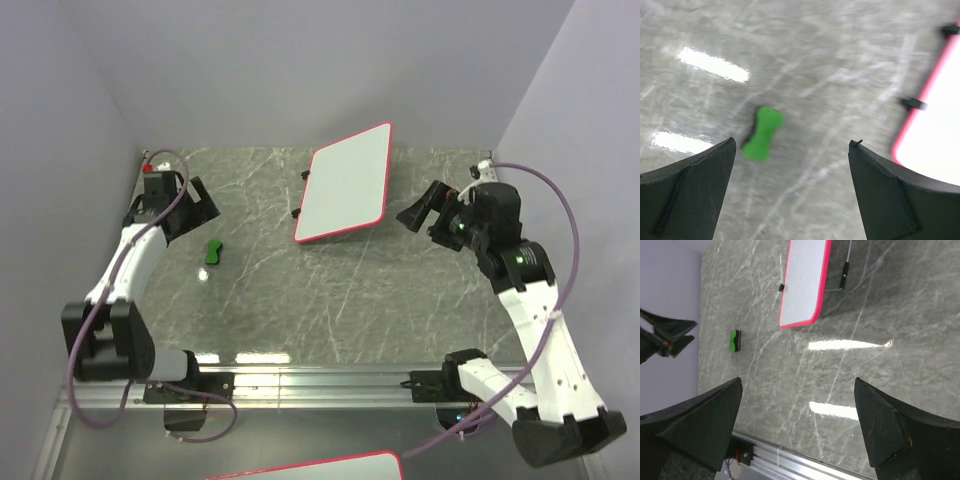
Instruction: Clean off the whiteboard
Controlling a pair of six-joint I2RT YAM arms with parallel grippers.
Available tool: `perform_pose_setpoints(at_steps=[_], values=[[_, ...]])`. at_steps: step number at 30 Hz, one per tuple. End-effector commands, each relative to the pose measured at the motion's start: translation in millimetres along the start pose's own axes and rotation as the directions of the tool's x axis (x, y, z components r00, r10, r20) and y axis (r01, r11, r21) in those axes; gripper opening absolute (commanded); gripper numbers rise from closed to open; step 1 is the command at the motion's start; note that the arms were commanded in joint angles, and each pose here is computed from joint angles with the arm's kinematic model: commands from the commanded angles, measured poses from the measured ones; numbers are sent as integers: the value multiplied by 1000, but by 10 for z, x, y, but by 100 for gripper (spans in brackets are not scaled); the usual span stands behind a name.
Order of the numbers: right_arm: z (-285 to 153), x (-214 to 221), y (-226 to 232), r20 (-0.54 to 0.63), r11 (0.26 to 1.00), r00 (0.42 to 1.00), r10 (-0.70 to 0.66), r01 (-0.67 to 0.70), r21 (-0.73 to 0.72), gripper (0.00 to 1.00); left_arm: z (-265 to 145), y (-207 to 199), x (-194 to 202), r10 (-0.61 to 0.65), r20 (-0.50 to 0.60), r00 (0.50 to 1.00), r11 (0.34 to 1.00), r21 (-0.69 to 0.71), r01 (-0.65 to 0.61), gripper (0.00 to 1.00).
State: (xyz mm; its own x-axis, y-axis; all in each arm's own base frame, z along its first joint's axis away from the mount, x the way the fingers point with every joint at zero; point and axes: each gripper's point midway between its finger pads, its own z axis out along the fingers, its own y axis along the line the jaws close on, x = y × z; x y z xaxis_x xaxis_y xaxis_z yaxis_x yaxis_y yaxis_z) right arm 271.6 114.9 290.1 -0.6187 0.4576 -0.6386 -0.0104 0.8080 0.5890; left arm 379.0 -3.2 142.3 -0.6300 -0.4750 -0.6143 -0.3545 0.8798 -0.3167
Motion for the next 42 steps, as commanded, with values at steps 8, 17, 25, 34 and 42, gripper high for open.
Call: perform_pose_setpoints(at_steps=[8, 17, 25, 34, 42], values=[[-592, 398, 101, 30, 989, 999, 45, -40, -144, 100, -1097, -340, 45, -95, 107, 990, 974, 216, 70, 100], [-913, 1084, -113, -22, 971, 995, 96, -99, -218, 100, -2019, -599, 31, -123, 202, 972, 910, 413, 30, 99], [-1139, 1403, -167, -37, 956, 996, 76, -83, -282, 100, -2748, -860, -453, -64, 298, 952, 890, 448, -80, 99], [-1462, 1685, -294, 39, 943, 999, 37, -22, -332, 100, -3076, -1188, -881, -59, 337, 940, 849, 512, -131, 99], [-1630, 1439, -548, 226, 979, 971, -81, 120, -167, 100, -2856, -1363, -1006, -97, 326, 940, 811, 573, -114, 99]])
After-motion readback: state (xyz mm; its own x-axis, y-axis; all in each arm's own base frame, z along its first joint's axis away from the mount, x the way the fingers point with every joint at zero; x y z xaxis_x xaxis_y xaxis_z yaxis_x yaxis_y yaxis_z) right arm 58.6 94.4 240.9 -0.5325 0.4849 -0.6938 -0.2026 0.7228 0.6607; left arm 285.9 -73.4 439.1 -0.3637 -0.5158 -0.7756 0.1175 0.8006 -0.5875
